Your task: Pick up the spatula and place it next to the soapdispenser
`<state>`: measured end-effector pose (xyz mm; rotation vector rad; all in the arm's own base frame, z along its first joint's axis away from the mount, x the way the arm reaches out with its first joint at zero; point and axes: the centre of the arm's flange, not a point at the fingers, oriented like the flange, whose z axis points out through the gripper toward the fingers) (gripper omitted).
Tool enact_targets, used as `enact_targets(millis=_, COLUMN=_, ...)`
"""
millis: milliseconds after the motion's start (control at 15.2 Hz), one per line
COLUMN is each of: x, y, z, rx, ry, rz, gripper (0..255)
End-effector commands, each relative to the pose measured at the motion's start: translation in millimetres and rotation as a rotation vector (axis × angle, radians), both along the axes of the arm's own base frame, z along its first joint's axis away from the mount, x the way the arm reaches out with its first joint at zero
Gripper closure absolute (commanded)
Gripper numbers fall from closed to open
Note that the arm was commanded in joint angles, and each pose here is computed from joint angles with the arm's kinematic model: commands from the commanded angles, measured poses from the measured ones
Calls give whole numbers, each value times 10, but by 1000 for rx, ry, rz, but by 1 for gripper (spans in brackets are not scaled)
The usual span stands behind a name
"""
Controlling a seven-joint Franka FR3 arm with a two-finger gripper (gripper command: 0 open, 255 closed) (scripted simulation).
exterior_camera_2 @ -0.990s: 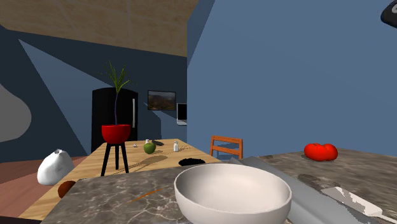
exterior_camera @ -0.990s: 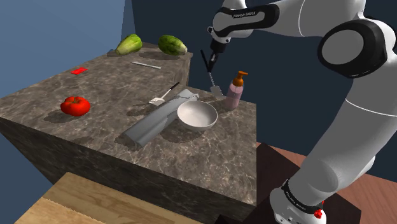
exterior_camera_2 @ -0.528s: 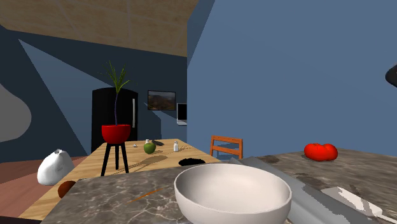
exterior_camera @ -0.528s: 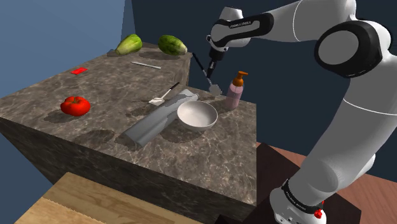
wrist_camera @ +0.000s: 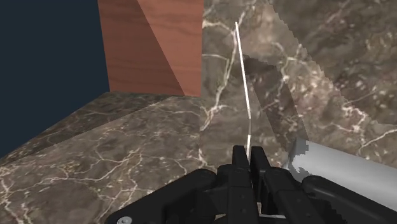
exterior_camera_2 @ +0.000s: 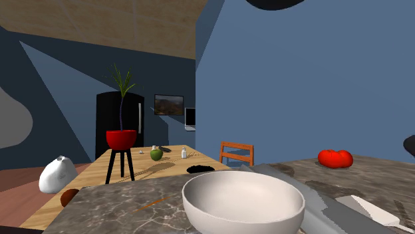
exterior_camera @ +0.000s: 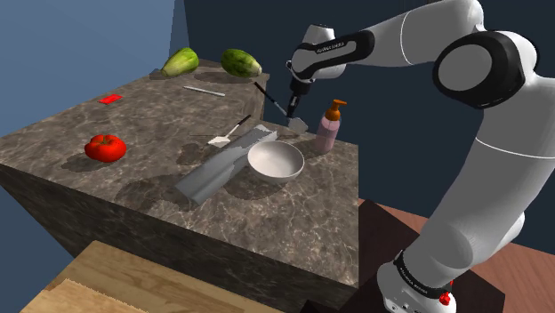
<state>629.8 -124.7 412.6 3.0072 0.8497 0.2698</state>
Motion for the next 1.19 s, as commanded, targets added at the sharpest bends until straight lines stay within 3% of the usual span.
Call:
enact_targets(millis=0, x=-31, y=-45, z=-205, rx=0, ry=17, rz=-6, gripper=255)
enact_targets(millis=594, x=-32, y=-45, z=-656, rx=0, ry=17, rz=-6, gripper=255)
enact_targets(millis=1056, x=-31, y=-45, z=-656, rx=0, ry=17, rz=-6, gripper=255)
enact_targets(millis=1122, x=-25, y=-26, z=-650, rx=0, ry=17, rz=-6, gripper=0)
